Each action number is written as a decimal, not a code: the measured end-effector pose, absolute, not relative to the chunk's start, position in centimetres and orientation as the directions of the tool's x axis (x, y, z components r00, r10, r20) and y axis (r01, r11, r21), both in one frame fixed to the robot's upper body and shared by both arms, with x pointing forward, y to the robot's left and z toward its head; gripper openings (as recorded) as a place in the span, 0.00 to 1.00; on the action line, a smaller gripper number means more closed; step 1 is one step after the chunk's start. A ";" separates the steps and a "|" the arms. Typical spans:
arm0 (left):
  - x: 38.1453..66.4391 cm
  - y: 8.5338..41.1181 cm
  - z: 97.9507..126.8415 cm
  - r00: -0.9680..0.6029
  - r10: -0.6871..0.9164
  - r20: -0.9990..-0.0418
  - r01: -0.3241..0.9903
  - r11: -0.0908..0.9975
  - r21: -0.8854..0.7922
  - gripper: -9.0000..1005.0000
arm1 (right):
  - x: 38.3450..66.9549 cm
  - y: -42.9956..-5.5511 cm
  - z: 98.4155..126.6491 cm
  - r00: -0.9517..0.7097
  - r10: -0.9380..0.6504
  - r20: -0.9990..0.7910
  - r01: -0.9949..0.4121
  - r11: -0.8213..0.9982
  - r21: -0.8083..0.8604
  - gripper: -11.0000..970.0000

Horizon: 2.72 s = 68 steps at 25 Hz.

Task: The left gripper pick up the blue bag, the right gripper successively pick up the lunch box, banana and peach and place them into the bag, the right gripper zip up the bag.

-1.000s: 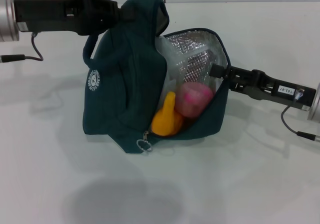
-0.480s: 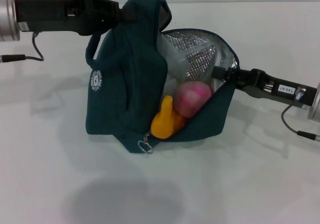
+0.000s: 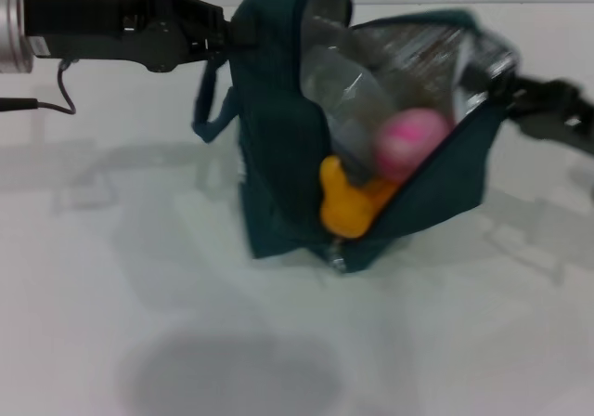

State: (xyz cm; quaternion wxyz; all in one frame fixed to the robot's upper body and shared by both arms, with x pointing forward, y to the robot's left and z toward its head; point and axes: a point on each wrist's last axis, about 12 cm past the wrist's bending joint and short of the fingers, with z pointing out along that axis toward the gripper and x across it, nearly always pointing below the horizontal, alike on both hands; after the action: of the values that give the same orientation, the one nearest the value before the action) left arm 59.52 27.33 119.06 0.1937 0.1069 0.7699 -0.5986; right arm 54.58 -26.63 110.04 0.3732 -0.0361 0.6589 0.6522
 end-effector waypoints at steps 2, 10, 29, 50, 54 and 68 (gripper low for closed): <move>59.6 27.2 119.4 -0.915 -0.044 -0.402 0.378 0.259 -0.889 0.04 | 54.5 -27.7 111.0 -0.702 0.448 -0.553 -0.566 0.120 0.816 0.19; 59.3 25.2 119.0 -0.948 0.076 -0.308 0.317 0.253 -0.914 0.04 | 54.5 -30.0 112.8 -0.712 0.431 -0.555 -0.580 0.086 0.810 0.12; 59.0 24.8 115.3 -0.943 -0.041 -0.330 0.301 0.311 -0.901 0.04 | 55.2 -29.9 110.7 -0.713 0.403 -0.574 -0.520 0.246 0.818 0.05; 58.8 23.7 114.8 -0.937 -0.031 -0.349 0.326 0.286 -0.901 0.04 | 53.0 -32.5 110.7 -0.639 0.433 -0.636 -0.578 0.276 0.768 0.56; 58.7 23.6 114.7 -0.939 -0.034 -0.342 0.319 0.283 -0.904 0.04 | 51.2 -33.8 111.0 -0.601 0.449 -0.661 -0.623 0.254 0.740 0.68; 58.6 23.4 114.4 -0.939 -0.047 -0.341 0.315 0.278 -0.907 0.04 | 44.6 -30.0 109.0 -0.325 0.169 -0.930 -0.940 0.048 0.338 0.90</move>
State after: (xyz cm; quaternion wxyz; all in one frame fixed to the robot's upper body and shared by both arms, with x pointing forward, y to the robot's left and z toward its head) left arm 58.61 23.42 114.39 0.1522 0.0854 0.7847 -0.5948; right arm 44.65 -29.95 109.02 0.4653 -0.3475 0.5545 0.5960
